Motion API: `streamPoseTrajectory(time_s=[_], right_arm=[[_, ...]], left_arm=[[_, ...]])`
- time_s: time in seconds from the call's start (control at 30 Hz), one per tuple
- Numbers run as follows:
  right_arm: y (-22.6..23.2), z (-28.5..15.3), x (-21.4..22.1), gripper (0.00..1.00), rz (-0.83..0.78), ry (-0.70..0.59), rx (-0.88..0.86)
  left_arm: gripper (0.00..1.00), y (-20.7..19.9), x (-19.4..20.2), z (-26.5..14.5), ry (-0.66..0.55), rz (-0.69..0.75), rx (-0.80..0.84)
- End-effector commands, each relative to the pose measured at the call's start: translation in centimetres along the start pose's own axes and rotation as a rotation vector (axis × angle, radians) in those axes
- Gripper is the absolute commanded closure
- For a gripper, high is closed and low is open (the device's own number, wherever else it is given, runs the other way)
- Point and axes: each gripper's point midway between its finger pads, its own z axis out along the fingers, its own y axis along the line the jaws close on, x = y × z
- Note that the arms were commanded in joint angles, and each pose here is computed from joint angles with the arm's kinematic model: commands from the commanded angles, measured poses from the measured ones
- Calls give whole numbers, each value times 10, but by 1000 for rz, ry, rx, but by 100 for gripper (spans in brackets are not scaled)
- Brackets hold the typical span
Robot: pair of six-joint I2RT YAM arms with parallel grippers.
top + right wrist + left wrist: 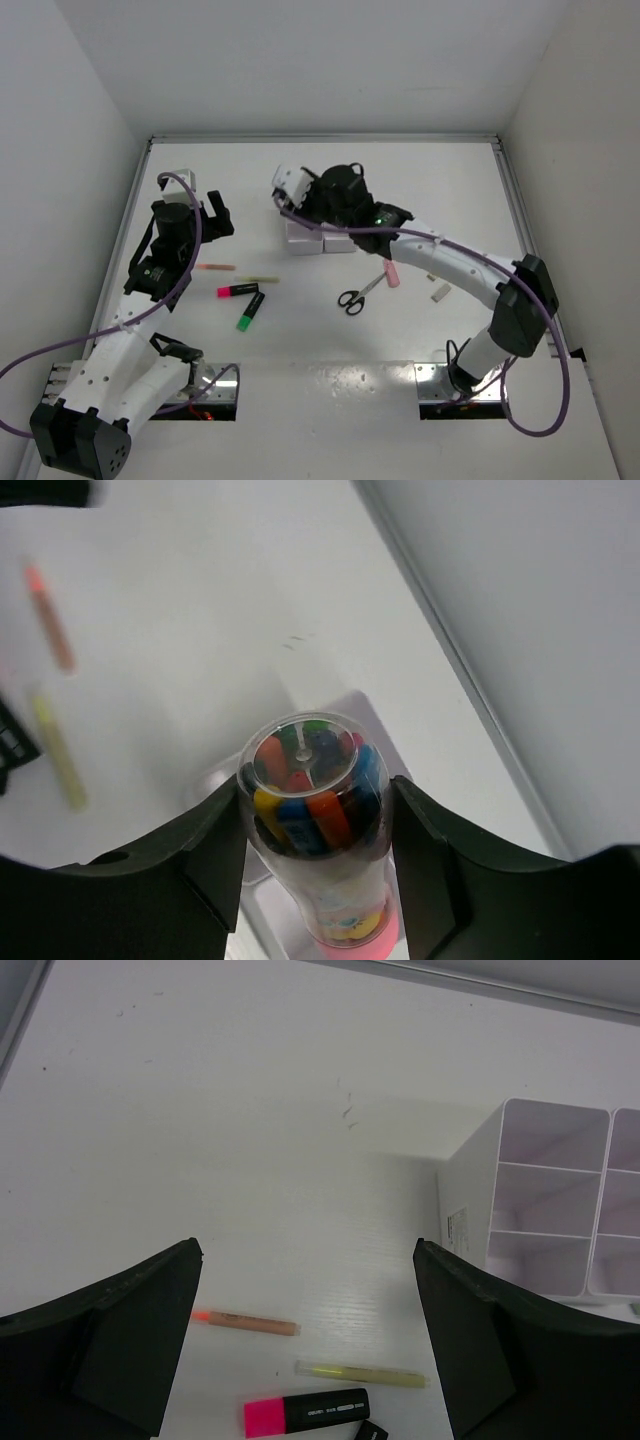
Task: Sort the stationery into containers
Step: Place the stationery in the storage box.
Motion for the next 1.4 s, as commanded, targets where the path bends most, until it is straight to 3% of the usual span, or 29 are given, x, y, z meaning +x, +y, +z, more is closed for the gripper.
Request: streamPoseTrajectory(time_s=[0.0, 0.17, 0.27, 0.43, 0.47, 0.57, 1.37], right_arm=[[-72, -6, -12, 100, 294, -110, 200], [-112, -4, 15, 100, 482, -205, 189], [-119, -4, 35, 100, 563, -274, 89], [-122, -12, 37, 100, 546, -488, -81], [-125, -20, 23, 100, 481, -577, -110], [-131, -24, 27, 100, 457, -659, -155], [-149, -13, 90, 100, 430, -653, -127]], left_arm=[[7, -6, -29, -7, -76, -17, 15], [7, -6, -29, -7, -76, -17, 15], [7, -6, -29, -7, -76, -17, 15], [7, -6, -26, -4, -67, -14, 13], [7, -6, -26, -4, -67, -14, 13], [7, -5, -24, -2, -58, -12, 11], [7, -6, -17, 4, -31, -13, 4]])
